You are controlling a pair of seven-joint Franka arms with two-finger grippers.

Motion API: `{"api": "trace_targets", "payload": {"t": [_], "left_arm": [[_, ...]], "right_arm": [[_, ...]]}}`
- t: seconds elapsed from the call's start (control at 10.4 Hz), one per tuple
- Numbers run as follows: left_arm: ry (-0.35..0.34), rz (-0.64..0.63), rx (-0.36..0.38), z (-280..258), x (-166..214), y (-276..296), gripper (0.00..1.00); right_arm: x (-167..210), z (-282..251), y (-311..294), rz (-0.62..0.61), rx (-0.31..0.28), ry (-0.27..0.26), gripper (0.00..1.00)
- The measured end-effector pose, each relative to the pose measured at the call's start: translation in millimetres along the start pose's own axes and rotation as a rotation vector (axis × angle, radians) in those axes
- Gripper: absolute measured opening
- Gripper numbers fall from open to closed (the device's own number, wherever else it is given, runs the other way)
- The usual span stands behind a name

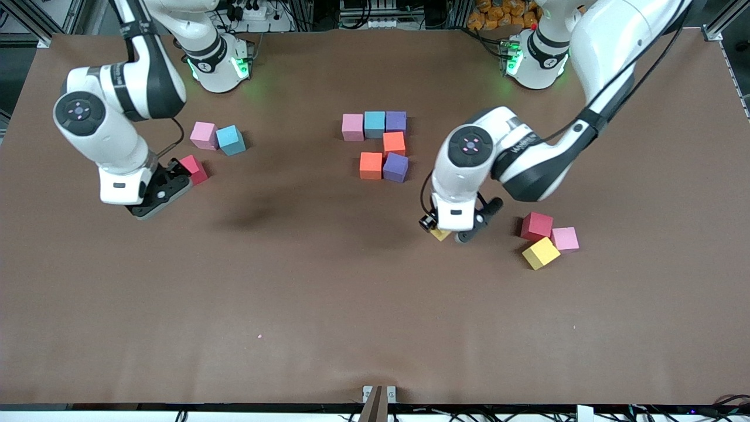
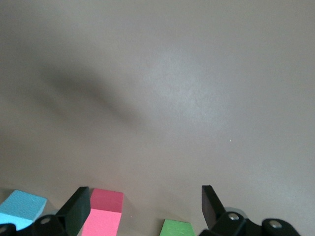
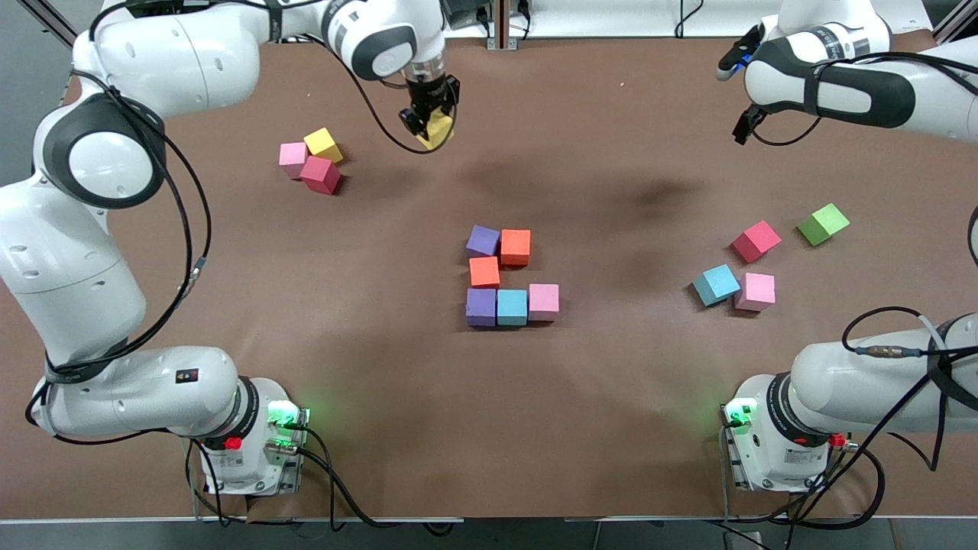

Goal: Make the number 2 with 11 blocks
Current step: 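Carry the yellow cube to the row while the right gripper grasps green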

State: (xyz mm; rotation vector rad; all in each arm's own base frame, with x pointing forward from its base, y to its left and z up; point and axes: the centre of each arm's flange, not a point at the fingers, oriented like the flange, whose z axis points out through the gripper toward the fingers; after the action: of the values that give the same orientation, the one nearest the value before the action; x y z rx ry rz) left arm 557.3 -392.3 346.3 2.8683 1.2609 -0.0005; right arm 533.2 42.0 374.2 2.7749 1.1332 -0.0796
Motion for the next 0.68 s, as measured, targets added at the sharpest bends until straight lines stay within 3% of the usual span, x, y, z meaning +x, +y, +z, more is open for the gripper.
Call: {"api": "trace_targets", "payload": {"t": [0.29,0.68], "left_arm": [[-0.024,-0.138,-0.005,-5.7,-44.6,7.1,0.59],[-0.052,-0.328,0.009,-6.5,-97.2,9.5,0.59]], "right_arm": [[-16.3,40.1,23.2,0.04,0.054,-0.031,1.0],[-64.5,110.2,72.5,0.007,0.1,-0.001,1.0]]}}
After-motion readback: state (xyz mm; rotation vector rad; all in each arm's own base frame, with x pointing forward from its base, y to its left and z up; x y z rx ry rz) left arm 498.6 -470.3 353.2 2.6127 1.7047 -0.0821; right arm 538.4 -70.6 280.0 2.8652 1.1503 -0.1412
